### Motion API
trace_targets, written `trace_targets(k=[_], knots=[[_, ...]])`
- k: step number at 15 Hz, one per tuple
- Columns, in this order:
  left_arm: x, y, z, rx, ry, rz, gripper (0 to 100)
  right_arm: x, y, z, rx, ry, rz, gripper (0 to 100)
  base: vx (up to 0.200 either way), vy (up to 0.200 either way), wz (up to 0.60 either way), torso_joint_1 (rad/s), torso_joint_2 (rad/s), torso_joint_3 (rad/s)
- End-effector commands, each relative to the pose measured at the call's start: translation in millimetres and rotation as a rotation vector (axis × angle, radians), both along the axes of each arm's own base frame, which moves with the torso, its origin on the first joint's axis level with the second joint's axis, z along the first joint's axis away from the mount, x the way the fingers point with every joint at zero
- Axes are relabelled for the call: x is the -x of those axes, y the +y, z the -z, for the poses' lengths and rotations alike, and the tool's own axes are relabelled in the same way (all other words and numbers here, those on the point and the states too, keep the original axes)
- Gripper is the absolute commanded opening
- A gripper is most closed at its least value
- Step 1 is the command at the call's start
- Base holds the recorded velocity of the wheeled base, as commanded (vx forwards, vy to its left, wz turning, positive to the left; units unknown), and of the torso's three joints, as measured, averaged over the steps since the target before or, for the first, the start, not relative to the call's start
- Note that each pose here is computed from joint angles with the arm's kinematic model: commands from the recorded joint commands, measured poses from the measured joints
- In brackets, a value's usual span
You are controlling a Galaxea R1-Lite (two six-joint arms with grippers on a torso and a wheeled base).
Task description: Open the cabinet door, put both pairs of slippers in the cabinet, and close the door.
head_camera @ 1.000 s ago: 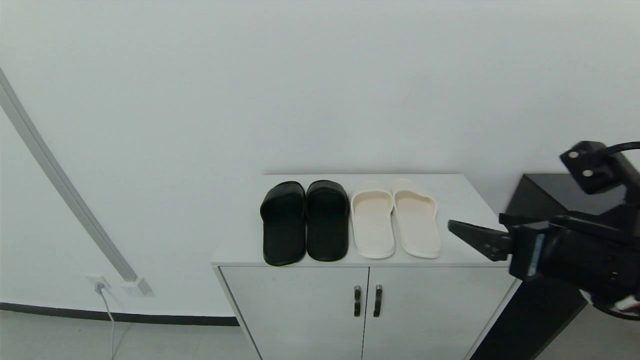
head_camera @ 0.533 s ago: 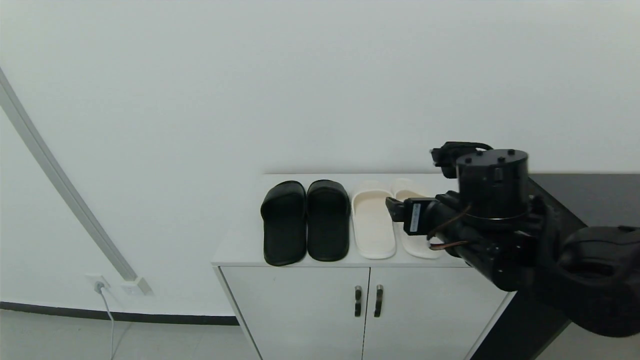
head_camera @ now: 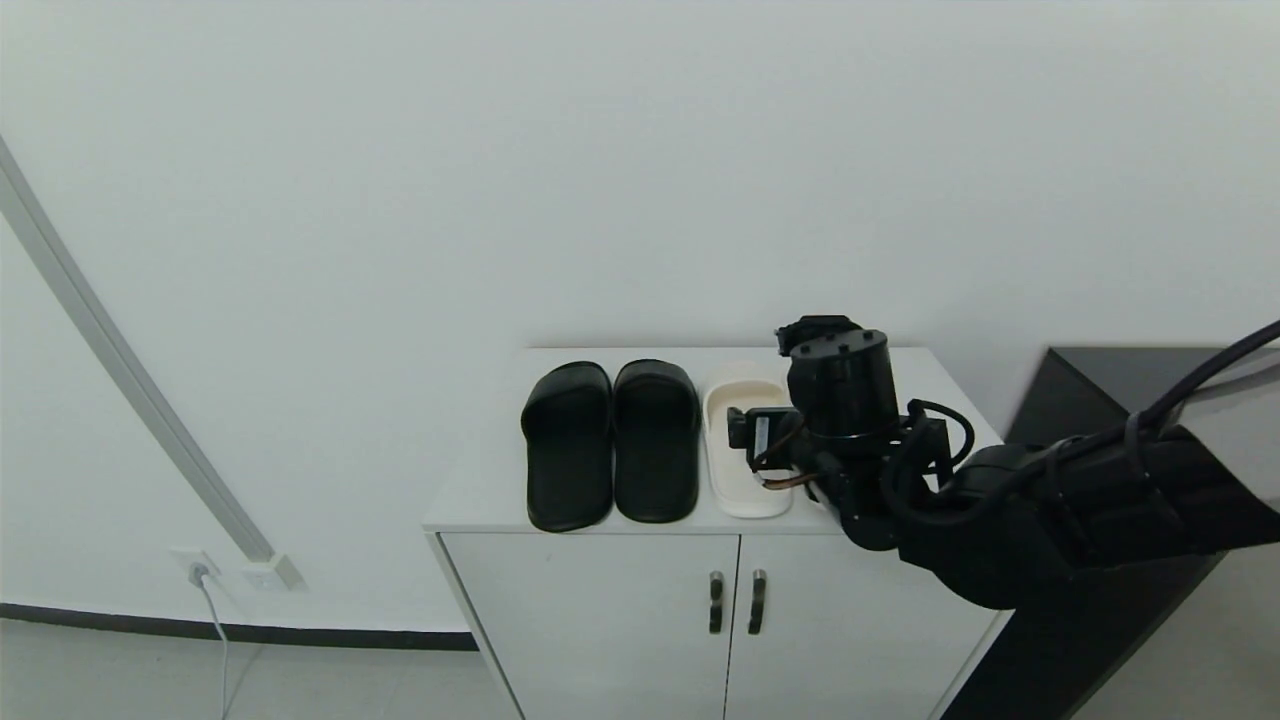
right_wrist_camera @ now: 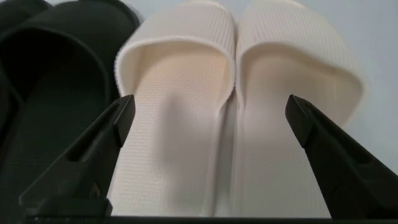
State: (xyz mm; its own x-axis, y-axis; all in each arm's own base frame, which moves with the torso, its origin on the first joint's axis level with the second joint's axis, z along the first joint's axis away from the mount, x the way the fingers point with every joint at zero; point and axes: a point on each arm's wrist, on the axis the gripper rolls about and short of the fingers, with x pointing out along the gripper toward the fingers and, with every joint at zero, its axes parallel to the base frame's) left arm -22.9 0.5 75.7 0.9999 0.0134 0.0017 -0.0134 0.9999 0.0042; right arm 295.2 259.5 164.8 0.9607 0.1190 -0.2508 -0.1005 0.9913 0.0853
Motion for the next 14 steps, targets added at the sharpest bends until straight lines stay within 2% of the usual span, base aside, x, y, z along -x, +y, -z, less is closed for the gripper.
trace_targets(k=[1,6,13,14], knots=[[0,0.0,-0.2,0.001,0.000,0.000,0,-11,-1,10,0.014,0.014,0.019,100,0.000,0.000,0.00,0.000,0.00,0.000],[0,0.0,-0.2,0.001,0.000,0.000,0,-38,-3,13,-0.003,-0.002,0.057,100,0.000,0.000,0.00,0.000,0.00,0.000],[0,0.0,-0.2,0.003,0.000,0.000,0,-54,1,17,0.007,-0.013,0.066,100,0.000,0.000,0.00,0.000,0.00,0.000],[0,0.0,-0.2,0.003,0.000,0.000,0,-54,1,19,0.012,-0.009,0.066,0,0.000,0.000,0.00,0.000,0.00,0.000]])
